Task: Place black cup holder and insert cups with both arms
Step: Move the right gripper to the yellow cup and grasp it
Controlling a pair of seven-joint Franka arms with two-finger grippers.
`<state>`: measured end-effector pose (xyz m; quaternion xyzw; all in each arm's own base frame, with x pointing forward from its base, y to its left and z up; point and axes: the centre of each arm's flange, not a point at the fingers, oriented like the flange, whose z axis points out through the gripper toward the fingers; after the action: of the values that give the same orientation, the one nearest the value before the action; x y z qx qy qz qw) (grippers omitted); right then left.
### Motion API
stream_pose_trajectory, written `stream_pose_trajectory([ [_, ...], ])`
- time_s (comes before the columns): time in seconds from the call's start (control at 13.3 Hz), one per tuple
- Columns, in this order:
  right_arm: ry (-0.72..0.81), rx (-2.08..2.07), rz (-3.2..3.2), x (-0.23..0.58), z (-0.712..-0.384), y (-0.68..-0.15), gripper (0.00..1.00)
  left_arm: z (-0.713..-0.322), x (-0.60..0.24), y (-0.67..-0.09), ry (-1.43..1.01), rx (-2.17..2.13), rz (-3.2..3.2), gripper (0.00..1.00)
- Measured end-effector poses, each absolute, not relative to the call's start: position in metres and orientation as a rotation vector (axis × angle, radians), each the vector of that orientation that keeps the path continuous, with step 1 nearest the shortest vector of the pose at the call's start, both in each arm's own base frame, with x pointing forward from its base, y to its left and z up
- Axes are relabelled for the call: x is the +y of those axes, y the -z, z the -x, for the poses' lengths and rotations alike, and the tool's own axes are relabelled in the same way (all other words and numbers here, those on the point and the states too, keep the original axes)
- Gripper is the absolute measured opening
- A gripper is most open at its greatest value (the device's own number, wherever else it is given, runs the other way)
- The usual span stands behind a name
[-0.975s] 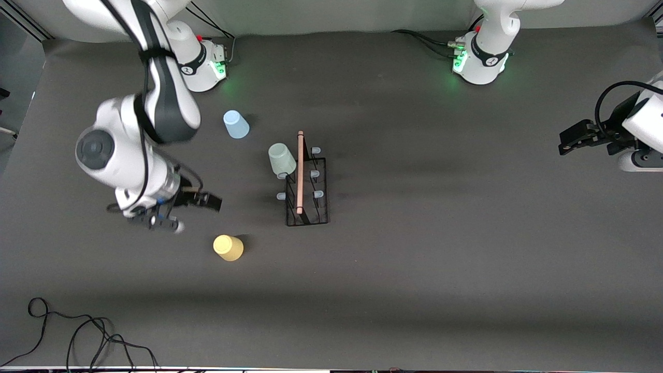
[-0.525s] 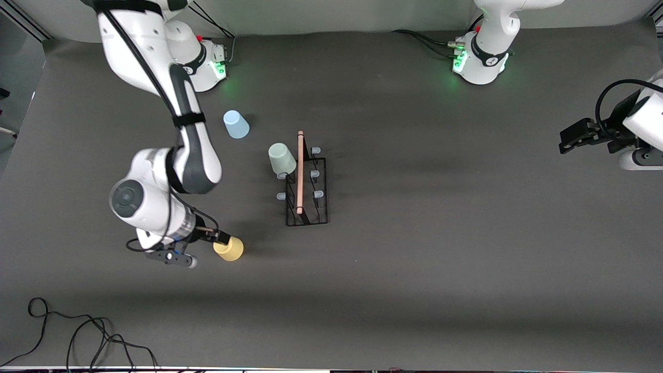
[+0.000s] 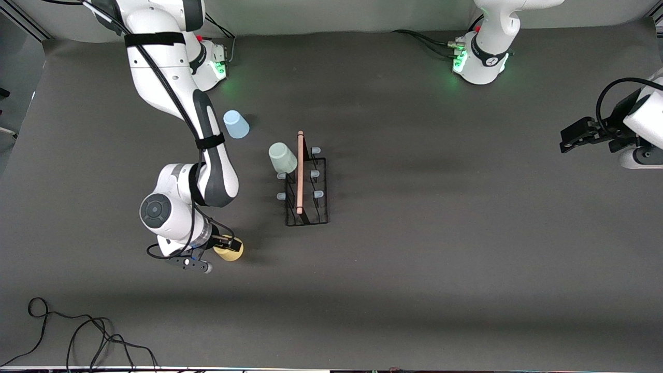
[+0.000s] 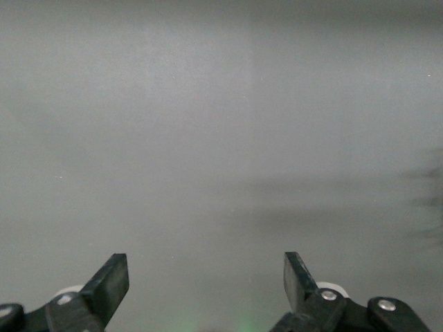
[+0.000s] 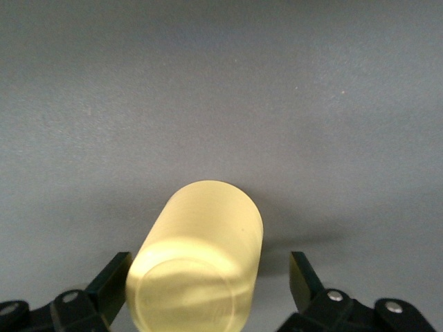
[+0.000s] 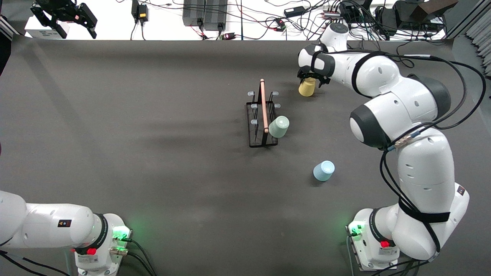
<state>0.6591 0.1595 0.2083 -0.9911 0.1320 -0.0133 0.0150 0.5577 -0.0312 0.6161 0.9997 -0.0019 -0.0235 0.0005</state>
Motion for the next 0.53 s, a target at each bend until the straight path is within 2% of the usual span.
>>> stream_pose_trajectory([
  [0.07, 0.042, 0.402, 3.087, 0.160, -0.659, -0.206, 0.93, -0.558, -0.031, -0.616, 0.074, -0.006, -3.140, 1.00],
  [0.22, 0.054, 0.379, 3.082, 0.161, -0.662, -0.210, 0.69, -0.558, -0.032, -0.616, 0.074, -0.007, -3.140, 1.00],
  [0.38, 0.036, 0.375, 3.072, 0.162, -0.664, -0.222, 0.69, -0.558, -0.032, -0.616, 0.074, -0.008, -3.140, 1.00],
  [0.53, -0.011, 0.375, 3.039, 0.161, -0.666, -0.257, 0.69, -0.558, -0.032, -0.616, 0.074, -0.008, -3.141, 1.00],
])
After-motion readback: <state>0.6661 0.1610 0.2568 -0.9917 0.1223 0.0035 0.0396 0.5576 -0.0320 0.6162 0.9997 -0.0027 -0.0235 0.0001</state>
